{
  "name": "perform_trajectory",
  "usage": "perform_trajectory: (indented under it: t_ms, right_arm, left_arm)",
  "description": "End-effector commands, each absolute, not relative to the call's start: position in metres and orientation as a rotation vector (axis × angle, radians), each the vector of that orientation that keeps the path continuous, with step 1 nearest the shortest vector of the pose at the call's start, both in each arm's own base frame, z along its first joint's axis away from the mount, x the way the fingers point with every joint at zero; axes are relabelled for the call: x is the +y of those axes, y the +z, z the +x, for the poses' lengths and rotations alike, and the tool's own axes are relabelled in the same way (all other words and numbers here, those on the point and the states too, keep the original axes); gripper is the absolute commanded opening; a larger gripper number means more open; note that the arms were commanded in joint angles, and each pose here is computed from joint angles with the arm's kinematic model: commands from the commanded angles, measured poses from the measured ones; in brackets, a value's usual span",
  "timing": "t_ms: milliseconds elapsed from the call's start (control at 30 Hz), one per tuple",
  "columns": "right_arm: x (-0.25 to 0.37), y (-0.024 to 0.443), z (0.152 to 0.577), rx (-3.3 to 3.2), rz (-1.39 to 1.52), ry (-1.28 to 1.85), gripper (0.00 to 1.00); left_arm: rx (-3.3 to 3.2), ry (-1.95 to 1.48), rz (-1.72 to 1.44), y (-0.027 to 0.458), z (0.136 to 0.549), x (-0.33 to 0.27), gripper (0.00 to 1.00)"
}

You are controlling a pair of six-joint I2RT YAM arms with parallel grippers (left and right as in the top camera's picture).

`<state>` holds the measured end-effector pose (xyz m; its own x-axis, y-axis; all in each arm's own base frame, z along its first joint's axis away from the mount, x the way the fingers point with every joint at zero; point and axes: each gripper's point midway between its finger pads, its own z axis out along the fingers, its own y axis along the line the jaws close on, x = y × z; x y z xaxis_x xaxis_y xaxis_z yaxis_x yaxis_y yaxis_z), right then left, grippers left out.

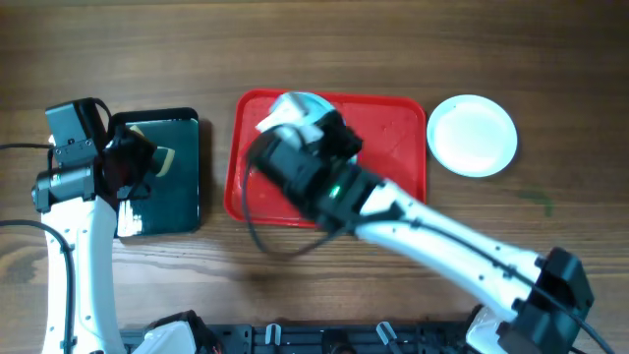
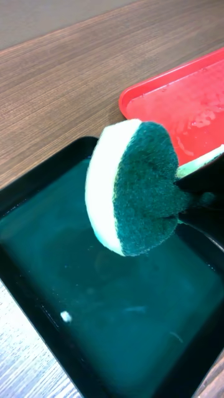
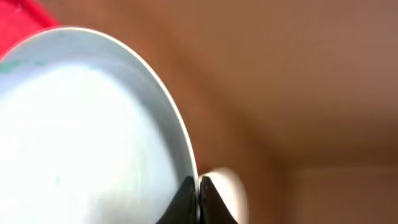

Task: Clean dirty plates on tray and stack at the side

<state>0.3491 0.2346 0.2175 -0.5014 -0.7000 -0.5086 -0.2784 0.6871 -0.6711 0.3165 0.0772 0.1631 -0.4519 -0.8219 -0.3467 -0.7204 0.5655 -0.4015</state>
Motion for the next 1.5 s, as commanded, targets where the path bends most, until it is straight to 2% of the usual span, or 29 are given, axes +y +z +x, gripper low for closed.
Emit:
perform_trajectory:
  t_ms: [0, 167, 267, 367, 533, 633, 700, 733, 767, 967, 1067, 1233, 1267, 1400, 1433, 1467]
  right_arm:
    - [0.21, 0.179, 0.357, 2.434, -0.332, -0.185, 0.04]
    - [0.123, 0.214, 0.377, 2.5, 0.082, 0.117, 0.04]
    - [0.037, 0.218, 0.378, 2.511, 0.354, 0.089, 0.04]
    - [-0.054, 0.19, 0.359, 2.554, 0.683, -0.03, 0.04]
    - [-0.109, 0.129, 0.336, 2.532, 0.916, -0.064, 0.04]
    - [-0.103, 0.101, 0.336, 2.524, 0.924, 0.033, 0.05]
    - [-0.092, 0.096, 0.344, 2.505, 0.893, 0.131, 0.13]
    - [-0.085, 0.098, 0.347, 2.5, 0.875, 0.188, 0.34]
    - [-0.078, 0.1, 0.352, 2.493, 0.854, 0.248, 0.49]
    - [-0.022, 0.123, 0.36, 2.495, 0.609, 0.601, 0.58]
    - [0.0, 0.141, 0.352, 2.491, 0.539, 0.636, 0.63]
    - [0.056, 0.194, 0.319, 2.441, 0.322, 0.652, 0.73]
    - [0.062, 0.2, 0.313, 2.434, 0.309, 0.639, 0.76]
    - [0.082, 0.224, 0.292, 2.385, 0.282, 0.633, 0.79]
    - [0.088, 0.23, 0.288, 2.37, 0.265, 0.65, 0.78]
    - [0.095, 0.236, 0.283, 2.355, 0.233, 0.666, 0.78]
  left_arm:
    - [2.302, -0.288, -1.253, 0.16, 0.316, 0.075, 0.04]
    - [2.303, -0.287, -1.255, 0.159, 0.316, 0.075, 0.04]
    - [2.308, -0.286, -1.257, 0.158, 0.316, 0.075, 0.04]
    - [2.311, -0.285, -1.259, 0.156, 0.316, 0.076, 0.04]
    - [2.312, -0.286, -1.26, 0.155, 0.316, 0.075, 0.04]
    - [2.307, -0.286, -1.257, 0.156, 0.317, 0.076, 0.04]
    - [2.307, -0.286, -1.257, 0.156, 0.317, 0.076, 0.04]
    - [2.307, -0.286, -1.257, 0.156, 0.317, 0.076, 0.04]
    - [2.306, -0.286, -1.256, 0.156, 0.317, 0.076, 0.04]
    - [2.293, -0.29, -1.248, 0.156, 0.322, 0.077, 0.04]
    - [2.3, -0.287, -1.253, 0.144, 0.333, 0.081, 0.04]
    - [2.341, -0.237, -1.344, 0.093, 0.351, 0.103, 0.05]
    - [2.334, -0.232, -1.362, 0.09, 0.351, 0.108, 0.08]
    - [2.322, -0.21, -1.43, 0.076, 0.348, 0.125, 0.11]
    - [2.328, -0.208, -1.435, 0.074, 0.347, 0.125, 0.13]
    - [2.337, -0.207, -1.44, 0.07, 0.347, 0.125, 0.32]
